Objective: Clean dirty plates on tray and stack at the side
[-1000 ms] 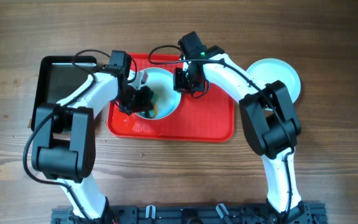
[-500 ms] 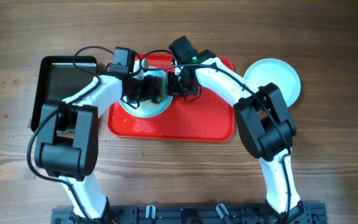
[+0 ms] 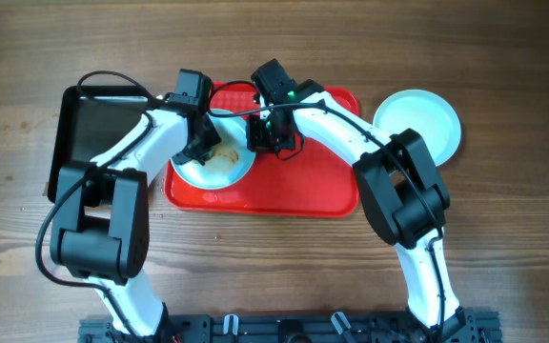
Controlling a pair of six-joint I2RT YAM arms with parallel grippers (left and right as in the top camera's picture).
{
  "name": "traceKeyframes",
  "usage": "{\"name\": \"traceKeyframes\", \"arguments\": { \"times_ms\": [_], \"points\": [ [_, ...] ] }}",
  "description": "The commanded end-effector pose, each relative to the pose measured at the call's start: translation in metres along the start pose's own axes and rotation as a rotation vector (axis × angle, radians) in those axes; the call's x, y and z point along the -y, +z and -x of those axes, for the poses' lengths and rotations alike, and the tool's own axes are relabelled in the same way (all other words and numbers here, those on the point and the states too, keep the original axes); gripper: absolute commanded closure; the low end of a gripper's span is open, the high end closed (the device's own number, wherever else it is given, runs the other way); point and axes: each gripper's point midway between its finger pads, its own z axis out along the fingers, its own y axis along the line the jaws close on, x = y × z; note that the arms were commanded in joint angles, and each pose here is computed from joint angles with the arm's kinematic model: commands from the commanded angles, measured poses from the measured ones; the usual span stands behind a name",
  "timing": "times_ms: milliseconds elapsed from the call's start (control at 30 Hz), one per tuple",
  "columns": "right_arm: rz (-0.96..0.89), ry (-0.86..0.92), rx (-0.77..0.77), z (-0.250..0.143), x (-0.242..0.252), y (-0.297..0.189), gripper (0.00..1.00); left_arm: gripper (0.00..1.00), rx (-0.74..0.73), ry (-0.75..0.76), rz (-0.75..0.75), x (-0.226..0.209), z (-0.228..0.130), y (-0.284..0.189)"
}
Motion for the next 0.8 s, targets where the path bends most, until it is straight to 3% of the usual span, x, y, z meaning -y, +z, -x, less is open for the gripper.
{"name": "traceKeyframes", "arguments": {
  "times_ms": [0,167,333,767],
  "points": [
    [-0.049,0.016,-0.015,-0.001,0.016,0.008,0.96,0.96,-0.186,0.196,0.098,-0.037,-0.045,0.027],
    [-0.050,0.015,-0.015,-0.001,0.016,0.008,0.96,0.96,-0.410,0.333,-0.174,-0.003,-0.091,0.013],
    [-0.049,0.016,-0.015,-0.001,0.016,0.008,0.96,0.96,-0.546,0.373,-0.453,0.032,-0.118,-0.012],
    [-0.049,0.016,-0.016,-0.002,0.016,0.008,0.96,0.96,-0.354,0.368,-0.617,0.075,-0.078,-0.009]
  ]
}}
